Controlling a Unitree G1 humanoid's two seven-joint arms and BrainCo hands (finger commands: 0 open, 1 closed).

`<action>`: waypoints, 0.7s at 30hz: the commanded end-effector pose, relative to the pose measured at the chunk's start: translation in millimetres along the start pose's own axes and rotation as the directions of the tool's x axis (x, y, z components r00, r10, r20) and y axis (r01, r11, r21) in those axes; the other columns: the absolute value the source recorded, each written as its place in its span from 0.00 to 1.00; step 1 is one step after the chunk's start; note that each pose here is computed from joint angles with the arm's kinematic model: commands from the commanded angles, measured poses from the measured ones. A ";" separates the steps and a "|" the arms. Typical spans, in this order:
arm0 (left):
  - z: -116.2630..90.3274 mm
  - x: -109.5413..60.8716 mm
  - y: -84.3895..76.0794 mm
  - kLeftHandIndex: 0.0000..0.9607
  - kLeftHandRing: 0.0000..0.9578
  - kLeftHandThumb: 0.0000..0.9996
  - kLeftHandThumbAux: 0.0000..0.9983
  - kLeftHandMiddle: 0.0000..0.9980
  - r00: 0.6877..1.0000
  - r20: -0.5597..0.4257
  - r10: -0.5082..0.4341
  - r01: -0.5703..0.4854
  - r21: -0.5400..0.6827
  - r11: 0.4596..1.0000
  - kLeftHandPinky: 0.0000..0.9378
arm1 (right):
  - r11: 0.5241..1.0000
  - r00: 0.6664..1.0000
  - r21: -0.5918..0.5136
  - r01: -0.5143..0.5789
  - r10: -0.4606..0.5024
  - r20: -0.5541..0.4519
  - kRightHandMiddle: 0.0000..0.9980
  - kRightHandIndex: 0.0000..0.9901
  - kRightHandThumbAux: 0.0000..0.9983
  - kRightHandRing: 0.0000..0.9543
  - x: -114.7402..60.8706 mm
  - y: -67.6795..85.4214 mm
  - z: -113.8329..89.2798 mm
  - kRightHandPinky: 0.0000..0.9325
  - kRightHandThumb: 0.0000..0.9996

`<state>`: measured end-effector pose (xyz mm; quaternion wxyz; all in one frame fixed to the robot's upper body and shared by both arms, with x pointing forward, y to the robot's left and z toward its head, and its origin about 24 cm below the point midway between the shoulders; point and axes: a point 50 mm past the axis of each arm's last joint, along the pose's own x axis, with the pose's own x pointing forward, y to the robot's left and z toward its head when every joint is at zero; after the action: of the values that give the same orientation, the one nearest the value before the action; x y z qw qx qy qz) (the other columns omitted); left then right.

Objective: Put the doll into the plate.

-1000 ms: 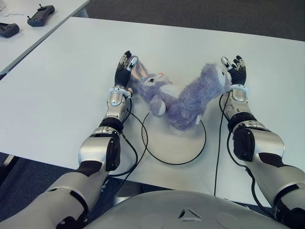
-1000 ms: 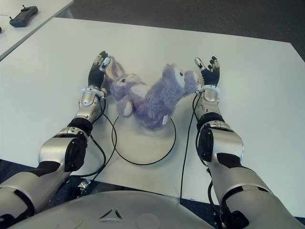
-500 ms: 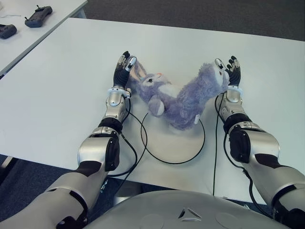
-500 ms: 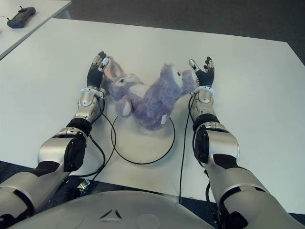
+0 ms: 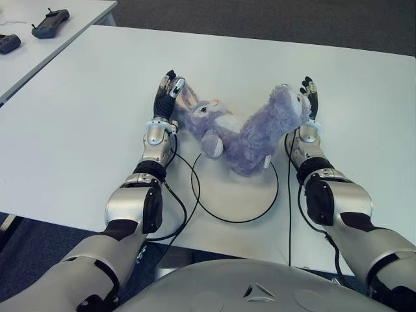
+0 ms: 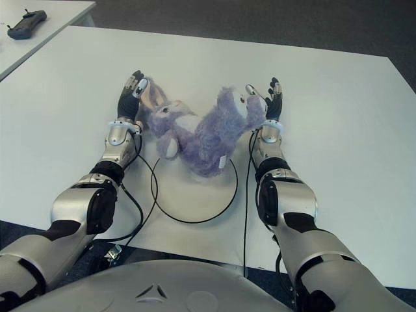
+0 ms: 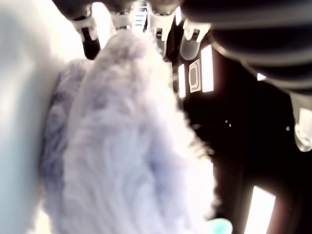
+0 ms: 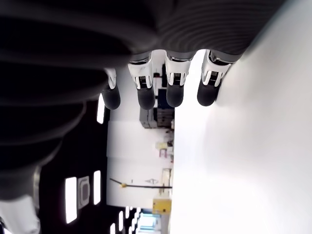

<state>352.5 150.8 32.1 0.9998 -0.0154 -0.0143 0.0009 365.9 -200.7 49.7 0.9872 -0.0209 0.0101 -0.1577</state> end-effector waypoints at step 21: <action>-116.1 -97.8 5.1 0.00 0.00 0.00 0.39 0.00 0.875 -0.484 0.004 -0.094 -0.163 0.982 0.00 | 0.974 0.942 0.228 0.021 0.057 -0.331 0.05 0.05 0.69 0.03 -72.4 15.7 -98.8 0.04 0.00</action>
<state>352.1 153.6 30.6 0.9992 -0.0381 -0.0096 -0.0060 361.3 -181.4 43.2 0.9891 0.0722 -0.0125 -0.1279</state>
